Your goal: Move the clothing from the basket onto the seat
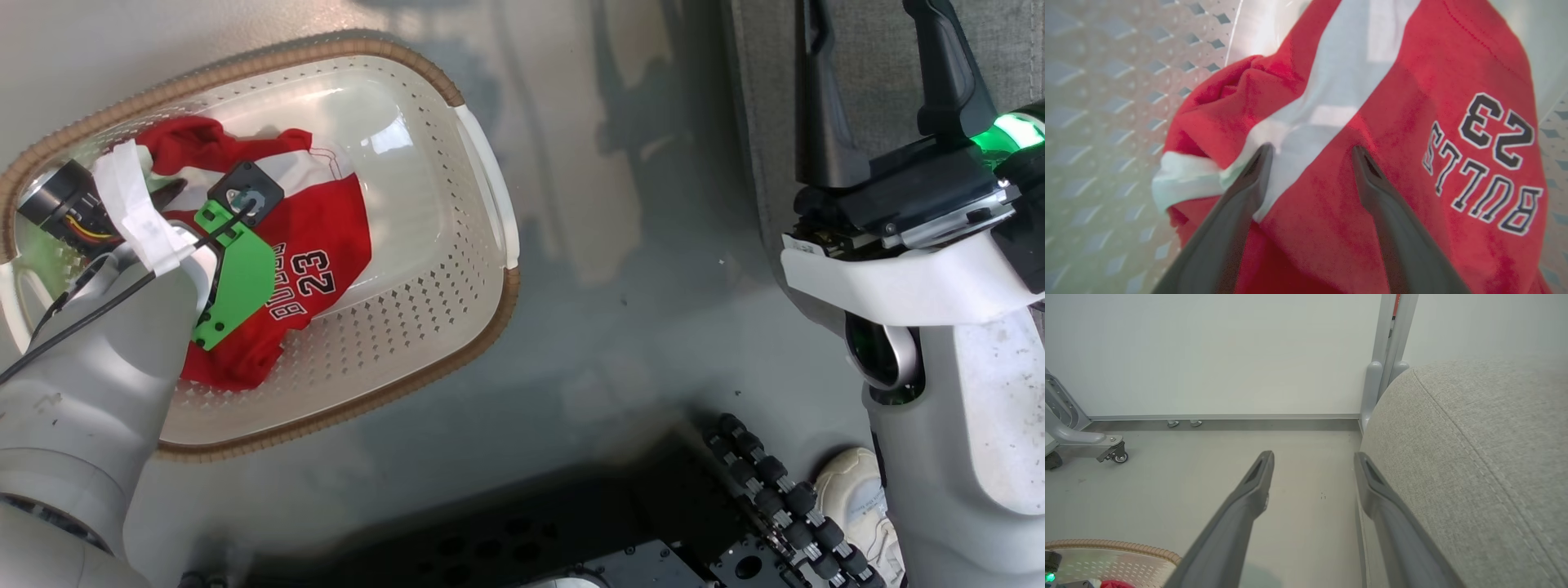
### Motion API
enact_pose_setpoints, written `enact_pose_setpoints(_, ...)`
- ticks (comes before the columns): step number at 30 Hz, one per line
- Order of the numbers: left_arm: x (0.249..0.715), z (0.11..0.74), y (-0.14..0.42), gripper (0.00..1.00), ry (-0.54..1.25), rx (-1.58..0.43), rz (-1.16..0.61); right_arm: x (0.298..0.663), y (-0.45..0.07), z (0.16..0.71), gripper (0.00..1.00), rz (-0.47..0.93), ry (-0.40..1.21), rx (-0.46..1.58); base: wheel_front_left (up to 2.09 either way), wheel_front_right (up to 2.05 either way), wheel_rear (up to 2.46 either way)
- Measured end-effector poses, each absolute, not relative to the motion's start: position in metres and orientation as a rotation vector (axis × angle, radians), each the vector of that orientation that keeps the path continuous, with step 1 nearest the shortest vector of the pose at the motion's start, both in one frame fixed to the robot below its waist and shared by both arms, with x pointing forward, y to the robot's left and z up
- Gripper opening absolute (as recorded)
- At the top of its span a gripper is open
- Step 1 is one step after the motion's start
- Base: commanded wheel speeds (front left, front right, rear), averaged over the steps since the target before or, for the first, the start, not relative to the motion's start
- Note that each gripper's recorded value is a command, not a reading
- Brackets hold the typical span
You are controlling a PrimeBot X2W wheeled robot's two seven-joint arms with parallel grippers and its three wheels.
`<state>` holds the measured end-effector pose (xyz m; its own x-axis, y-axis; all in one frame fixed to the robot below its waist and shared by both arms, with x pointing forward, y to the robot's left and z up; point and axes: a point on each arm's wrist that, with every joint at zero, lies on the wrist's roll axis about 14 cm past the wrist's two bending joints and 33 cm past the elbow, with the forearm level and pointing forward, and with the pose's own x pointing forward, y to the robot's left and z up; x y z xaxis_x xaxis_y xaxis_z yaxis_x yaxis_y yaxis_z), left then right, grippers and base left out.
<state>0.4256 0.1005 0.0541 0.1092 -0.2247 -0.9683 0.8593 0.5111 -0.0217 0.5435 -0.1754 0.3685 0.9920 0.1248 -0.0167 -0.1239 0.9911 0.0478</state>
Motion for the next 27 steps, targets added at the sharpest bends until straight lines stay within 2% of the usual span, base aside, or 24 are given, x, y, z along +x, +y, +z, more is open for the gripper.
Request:
enact_pose_setpoints(20, 0.400, 0.034, 0.059, 1.00, 1.216, 0.581, -0.990, 0.529, -0.187, 0.337, 1.00, 0.090, 0.102, 0.035, 0.00, 0.00, 0.00)
enact_pose_setpoints(21, 0.399, 0.034, 0.057, 0.85, 1.213, 0.577, -0.992, 0.528, -0.187, 0.337, 1.00, 0.089, 0.102, 0.035, 0.00, 0.00, 0.00)
enact_pose_setpoints(22, 0.400, 0.035, 0.055, 0.04, 1.200, 0.580, -0.999, 0.528, -0.187, 0.336, 1.00, 0.088, 0.103, 0.035, 0.00, 0.00, 0.00)
enact_pose_setpoints(23, 0.400, 0.035, 0.054, 0.00, 1.195, 0.584, -1.002, 0.527, -0.188, 0.335, 1.00, 0.087, 0.107, 0.036, 0.00, 0.00, 0.00)
enact_pose_setpoints(27, 0.401, 0.035, 0.053, 0.00, 1.183, 0.597, -1.009, 0.525, -0.188, 0.333, 1.00, 0.085, 0.115, 0.038, 0.00, 0.00, 0.00)
